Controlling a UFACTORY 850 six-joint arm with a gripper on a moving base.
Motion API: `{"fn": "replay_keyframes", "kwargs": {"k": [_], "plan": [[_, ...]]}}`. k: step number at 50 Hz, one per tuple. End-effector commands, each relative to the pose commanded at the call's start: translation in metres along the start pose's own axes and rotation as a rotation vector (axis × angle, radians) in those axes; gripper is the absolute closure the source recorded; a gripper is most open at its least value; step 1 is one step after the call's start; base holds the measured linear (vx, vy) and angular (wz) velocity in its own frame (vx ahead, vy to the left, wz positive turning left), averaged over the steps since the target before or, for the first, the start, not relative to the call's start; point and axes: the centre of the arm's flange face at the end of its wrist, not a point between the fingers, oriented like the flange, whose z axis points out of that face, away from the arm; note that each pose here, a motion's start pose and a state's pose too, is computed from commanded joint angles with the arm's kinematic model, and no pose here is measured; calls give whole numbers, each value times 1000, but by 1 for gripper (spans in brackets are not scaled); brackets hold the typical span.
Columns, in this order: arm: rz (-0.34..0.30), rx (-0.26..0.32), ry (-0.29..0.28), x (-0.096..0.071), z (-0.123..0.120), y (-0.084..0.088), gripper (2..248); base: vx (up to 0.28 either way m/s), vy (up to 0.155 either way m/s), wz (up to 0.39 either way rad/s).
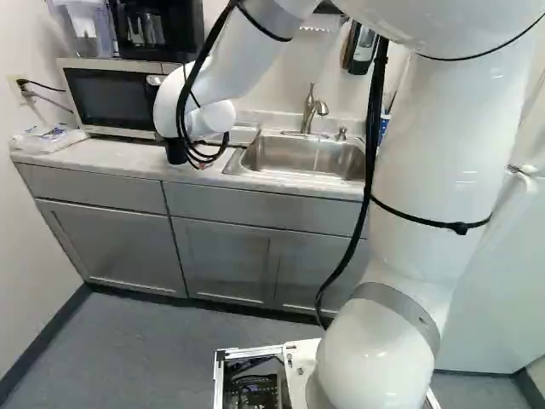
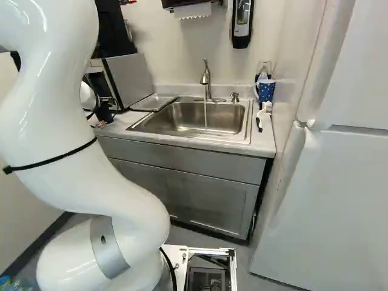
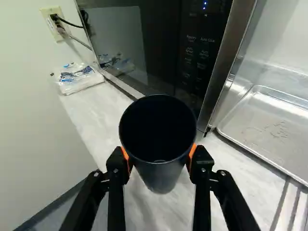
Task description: Rinse the cup and place it in the tray
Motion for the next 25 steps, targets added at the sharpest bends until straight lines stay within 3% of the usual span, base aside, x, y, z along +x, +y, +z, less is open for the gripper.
{"fn": "replay_keyframes", "kwargs": {"k": [25], "plan": [[7,-14,13,5,-8,9,126,0,0,0]]}}
